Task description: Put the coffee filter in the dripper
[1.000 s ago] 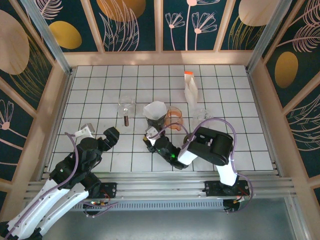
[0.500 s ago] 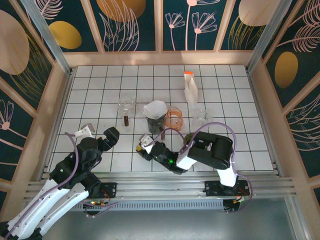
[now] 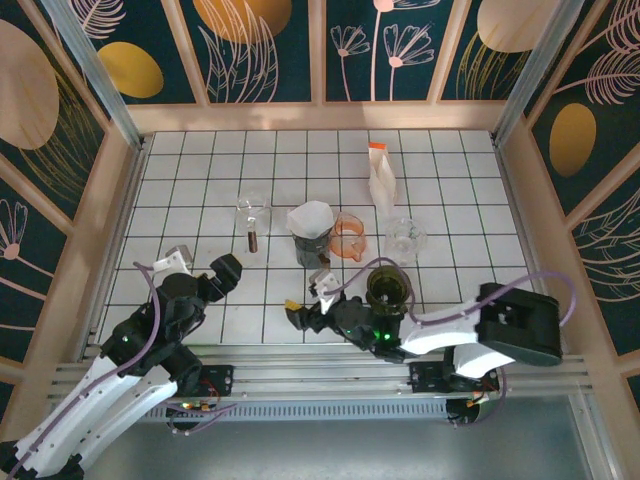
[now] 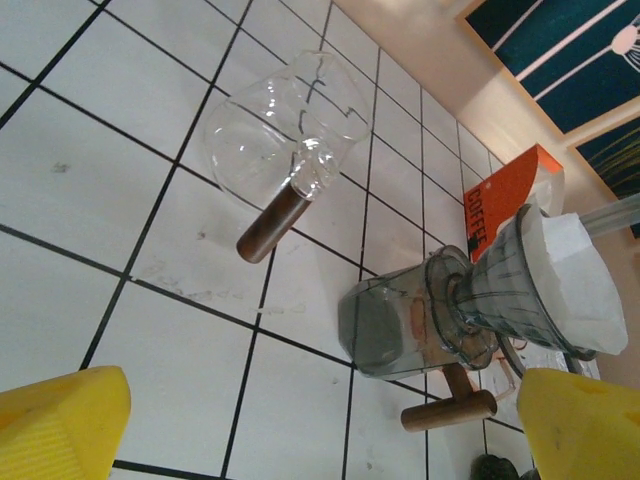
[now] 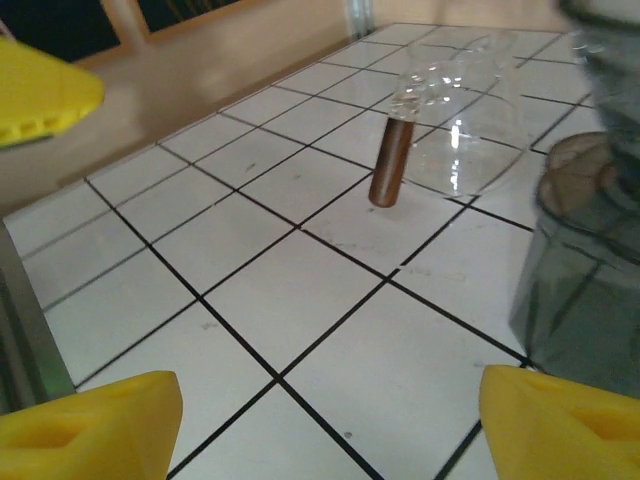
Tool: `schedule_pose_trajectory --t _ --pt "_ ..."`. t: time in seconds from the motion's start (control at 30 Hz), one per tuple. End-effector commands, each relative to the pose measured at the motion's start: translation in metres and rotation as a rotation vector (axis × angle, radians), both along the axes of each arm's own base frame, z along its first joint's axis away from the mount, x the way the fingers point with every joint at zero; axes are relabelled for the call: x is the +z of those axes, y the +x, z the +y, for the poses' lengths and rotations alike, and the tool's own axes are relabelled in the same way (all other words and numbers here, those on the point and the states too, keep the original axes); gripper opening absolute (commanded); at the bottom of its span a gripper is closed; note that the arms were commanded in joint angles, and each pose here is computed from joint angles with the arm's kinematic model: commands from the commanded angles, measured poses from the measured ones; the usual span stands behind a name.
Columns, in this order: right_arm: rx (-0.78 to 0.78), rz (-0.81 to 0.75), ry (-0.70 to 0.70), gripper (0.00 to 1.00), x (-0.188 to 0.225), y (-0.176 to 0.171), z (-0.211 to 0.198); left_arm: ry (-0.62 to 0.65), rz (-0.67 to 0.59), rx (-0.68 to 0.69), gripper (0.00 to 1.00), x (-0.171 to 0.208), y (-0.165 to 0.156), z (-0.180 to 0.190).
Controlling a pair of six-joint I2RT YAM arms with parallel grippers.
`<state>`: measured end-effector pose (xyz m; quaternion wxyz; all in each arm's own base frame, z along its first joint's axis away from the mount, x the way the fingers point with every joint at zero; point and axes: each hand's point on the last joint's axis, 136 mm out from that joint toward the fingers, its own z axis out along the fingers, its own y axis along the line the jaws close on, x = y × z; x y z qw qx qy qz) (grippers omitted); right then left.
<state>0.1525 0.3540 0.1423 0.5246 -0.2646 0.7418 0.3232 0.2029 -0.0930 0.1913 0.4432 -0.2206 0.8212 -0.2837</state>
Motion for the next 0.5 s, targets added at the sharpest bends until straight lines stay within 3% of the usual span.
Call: schedule_pose_trajectory --t 0.0,0.2,0.3,0.47 --pt "-0.101 0.109 -0.003 0.75 -0.005 0.002 -0.030 0.023 -0.017 -0.104 0.94 -0.006 0.004 -0.019" --pt "-0.244 0.106 0.069 0.73 0.036 0.014 -0.064 0.051 0.086 -0.315 0.85 -0.055 0.006 -0.069" --pt "-0.291 0.083 0.073 0.72 0.053 0.021 -0.073 0.061 0.069 -0.360 0.84 -0.056 0.009 -0.089" --pt "-0.386 0.088 0.089 0.70 0.069 0.034 -0.093 0.087 0.073 -0.455 0.72 -0.067 0.008 -0.129"
